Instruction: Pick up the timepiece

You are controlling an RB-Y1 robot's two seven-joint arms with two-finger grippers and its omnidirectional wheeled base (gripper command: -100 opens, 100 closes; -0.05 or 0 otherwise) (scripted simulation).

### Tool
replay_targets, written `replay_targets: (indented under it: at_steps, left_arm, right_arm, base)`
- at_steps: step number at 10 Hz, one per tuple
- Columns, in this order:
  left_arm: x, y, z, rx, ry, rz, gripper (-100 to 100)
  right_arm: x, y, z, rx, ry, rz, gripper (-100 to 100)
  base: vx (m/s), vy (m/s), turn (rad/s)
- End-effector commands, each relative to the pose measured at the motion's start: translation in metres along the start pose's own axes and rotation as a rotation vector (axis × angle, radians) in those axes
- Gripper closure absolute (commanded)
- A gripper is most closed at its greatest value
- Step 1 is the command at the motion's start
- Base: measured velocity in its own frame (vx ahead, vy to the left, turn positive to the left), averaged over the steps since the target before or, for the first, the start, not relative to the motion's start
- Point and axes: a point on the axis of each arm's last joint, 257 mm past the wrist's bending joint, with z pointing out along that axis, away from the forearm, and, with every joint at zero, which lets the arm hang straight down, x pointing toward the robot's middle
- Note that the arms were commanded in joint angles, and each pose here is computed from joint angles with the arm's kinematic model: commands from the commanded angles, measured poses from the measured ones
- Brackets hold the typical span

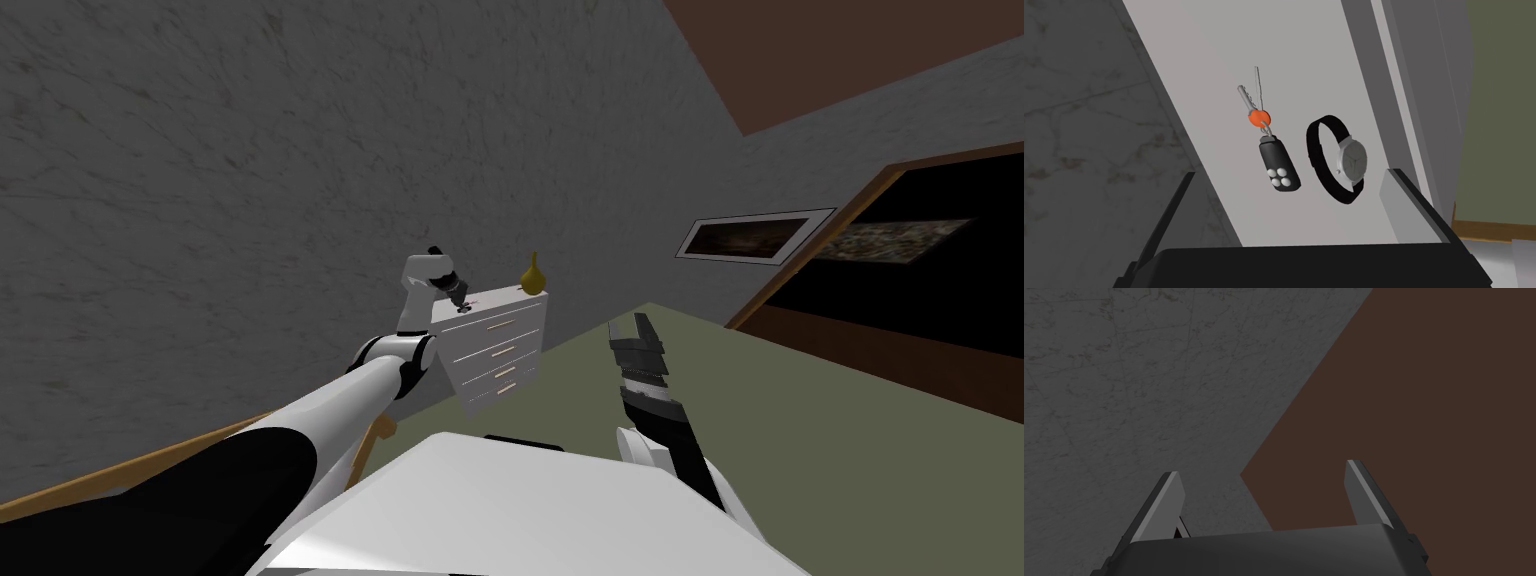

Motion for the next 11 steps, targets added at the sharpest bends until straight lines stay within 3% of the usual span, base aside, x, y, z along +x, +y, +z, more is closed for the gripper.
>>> replay_targets:
  at_steps: [1, 2, 4, 6, 7, 8, 9, 11]
  left_arm:
    - [-0.005, 0.018, 0.005, -0.076, -0.014, -0.015, -100]
    - [-0.005, 0.021, 0.005, -0.089, -0.015, -0.015, -100]
    - [-0.009, 0.049, 0.013, -0.191, -0.028, -0.03, -100]
    - [-0.01, 0.064, 0.016, -0.241, -0.032, -0.034, -100]
    - [-0.01, 0.059, 0.015, -0.217, -0.03, -0.031, -100]
    - [-0.011, 0.061, 0.015, -0.223, -0.03, -0.032, 0]
    - [-0.011, 0.062, 0.024, -0.221, -0.031, -0.033, -100]
    - [-0.011, 0.065, 0.033, -0.22, -0.031, -0.034, -100]
  right_arm:
    - [0.0, 0.0, 0.0, 0.0, 0.0, 0.0, 0]
    - [0.0, 0.0, 0.0, 0.0, 0.0, 0.0, 0]
    - [0.0, 0.0, 0.0, 0.0, 0.0, 0.0, 0]
    - [0.0, 0.0, 0.0, 0.0, 0.0, 0.0, 0]
    - [0.0, 0.0, 0.0, 0.0, 0.0, 0.0, 0]
    - [0.0, 0.0, 0.0, 0.0, 0.0, 0.0, 0]
    - [0.0, 0.0, 0.0, 0.0, 0.0, 0.0, 0]
    - [0.0, 0.0, 0.0, 0.0, 0.0, 0.0, 0]
  base:
    - [0.059, 0.053, -0.052]
    - [0.037, 0.05, -0.023]
    - [0.031, 0.04, -0.027]
    - [0.018, 0.021, -0.009]
    - [0.005, 0.005, -0.001]
    - [0.0, 0.0, 0.0]
    - [0.0, 0.0, 0.0]
    - [0.001, 0.002, -0.006]
